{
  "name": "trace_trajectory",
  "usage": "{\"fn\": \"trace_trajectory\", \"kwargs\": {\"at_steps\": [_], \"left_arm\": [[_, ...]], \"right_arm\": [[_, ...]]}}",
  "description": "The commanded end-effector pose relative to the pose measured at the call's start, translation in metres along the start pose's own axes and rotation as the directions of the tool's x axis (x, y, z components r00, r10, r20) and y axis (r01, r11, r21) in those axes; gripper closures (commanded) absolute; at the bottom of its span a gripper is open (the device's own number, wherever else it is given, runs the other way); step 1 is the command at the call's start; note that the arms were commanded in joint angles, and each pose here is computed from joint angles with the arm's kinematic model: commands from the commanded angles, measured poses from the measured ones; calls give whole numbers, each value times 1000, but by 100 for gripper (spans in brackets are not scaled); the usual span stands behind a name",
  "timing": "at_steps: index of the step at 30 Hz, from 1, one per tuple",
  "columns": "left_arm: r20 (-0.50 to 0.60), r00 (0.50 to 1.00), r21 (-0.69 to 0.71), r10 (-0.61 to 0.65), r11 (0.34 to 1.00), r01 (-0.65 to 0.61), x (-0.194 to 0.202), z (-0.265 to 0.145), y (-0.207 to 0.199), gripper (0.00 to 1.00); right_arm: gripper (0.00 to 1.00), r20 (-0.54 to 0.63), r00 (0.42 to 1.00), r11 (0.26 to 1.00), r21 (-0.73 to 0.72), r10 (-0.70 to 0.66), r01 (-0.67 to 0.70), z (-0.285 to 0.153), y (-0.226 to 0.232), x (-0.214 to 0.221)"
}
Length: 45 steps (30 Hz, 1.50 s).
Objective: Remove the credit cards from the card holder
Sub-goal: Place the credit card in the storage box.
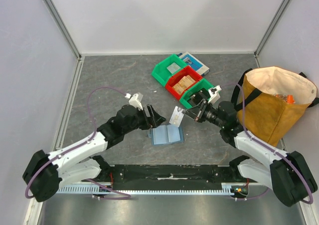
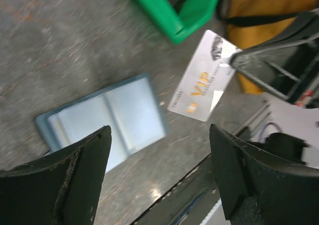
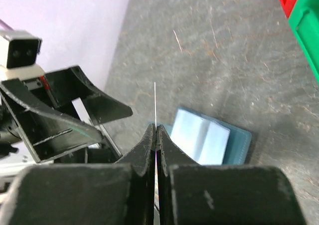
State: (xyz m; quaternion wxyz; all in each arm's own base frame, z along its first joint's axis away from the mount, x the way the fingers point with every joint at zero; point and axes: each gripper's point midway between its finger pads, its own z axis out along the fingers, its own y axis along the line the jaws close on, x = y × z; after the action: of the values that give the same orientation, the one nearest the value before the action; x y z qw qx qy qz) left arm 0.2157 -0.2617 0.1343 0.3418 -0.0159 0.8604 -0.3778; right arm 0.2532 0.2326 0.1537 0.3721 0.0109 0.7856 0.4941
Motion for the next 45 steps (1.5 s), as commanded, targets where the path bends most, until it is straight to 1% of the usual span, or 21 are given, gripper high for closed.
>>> {"fn": "trace_trajectory", "kwargs": {"at_steps": [1, 3, 8, 12, 18, 20, 21, 23, 24, 25, 26, 28, 29, 30, 31, 34, 37, 40, 41, 44, 45], "left_arm": [[146, 985, 180, -91, 982, 64, -30, -14, -36, 14], [170, 979, 241, -111, 968, 68, -34, -19, -46, 14], [197, 971, 348, -133, 936, 58, -39, -25, -63, 14], [218, 966, 407, -138, 912, 39, -43, -28, -75, 17], [242, 957, 438, -159, 898, 38, -48, -29, -82, 24], [258, 951, 445, -170, 895, 39, -51, -30, -82, 33], [268, 946, 453, -181, 890, 42, -53, -32, -83, 41], [277, 941, 464, -193, 885, 44, -55, -34, -83, 62], [278, 941, 468, -193, 883, 43, -55, -35, -83, 80], [278, 942, 473, -188, 880, 36, -54, -36, -85, 91], [282, 942, 467, -180, 884, 28, -55, -36, -84, 98], [287, 947, 448, -142, 894, -2, -53, -36, -82, 98], [291, 950, 432, -114, 902, -24, -54, -37, -81, 98], [295, 952, 413, -86, 910, -46, -55, -39, -78, 98], [290, 956, 393, -45, 916, -76, -54, -41, -76, 98], [259, 962, 372, 83, 911, -179, -55, -51, -76, 98], [228, 946, 354, 228, 886, -299, -62, -62, -80, 98], [165, 919, 373, 358, 840, -394, -57, -73, -85, 98], [119, 911, 390, 395, 825, -409, -50, -75, -85, 98], [51, 861, 455, 506, 756, -471, -38, -85, -93, 98], [35, 845, 468, 534, 738, -486, -36, -88, -94, 98]], "right_arm": [[100, 228, 970, 990, -133, 84, -54, -9, 39, -43], [100, 277, 954, 979, -196, 113, -59, -14, 54, -52], [100, 324, 931, 959, -271, 168, -79, -16, 76, -54], [100, 315, 931, 944, -319, 184, -78, -14, 93, -47], [100, 295, 932, 930, -356, 209, -96, -10, 103, -39], [100, 292, 932, 925, -367, 213, -97, -9, 106, -38], [100, 289, 933, 923, -371, 215, -98, -9, 106, -37], [100, 285, 934, 921, -376, 215, -97, -9, 107, -35], [100, 285, 934, 922, -375, 213, -96, -9, 106, -35], [100, 283, 936, 923, -373, 209, -94, -9, 106, -34], [98, 278, 939, 923, -374, 201, -87, -9, 107, -33], [85, 276, 946, 926, -374, 169, -56, -9, 109, -32], [75, 269, 952, 928, -370, 145, -37, -10, 110, -30], [61, 269, 957, 932, -361, 108, -4, -10, 111, -29], [52, 265, 962, 936, -350, 72, 26, -10, 112, -27], [29, 227, 970, 937, -310, -90, 160, -11, 117, -20], [2, 198, 934, 898, -274, -297, 344, -15, 123, -19], [2, 131, 855, 806, -288, -501, 517, -19, 140, -20], [2, 83, 824, 776, -296, -560, 557, -19, 138, -15], [2, 16, 747, 700, -334, -665, 631, -25, 147, -14], [4, 23, 727, 677, -345, -686, 650, -26, 153, -18]]}}
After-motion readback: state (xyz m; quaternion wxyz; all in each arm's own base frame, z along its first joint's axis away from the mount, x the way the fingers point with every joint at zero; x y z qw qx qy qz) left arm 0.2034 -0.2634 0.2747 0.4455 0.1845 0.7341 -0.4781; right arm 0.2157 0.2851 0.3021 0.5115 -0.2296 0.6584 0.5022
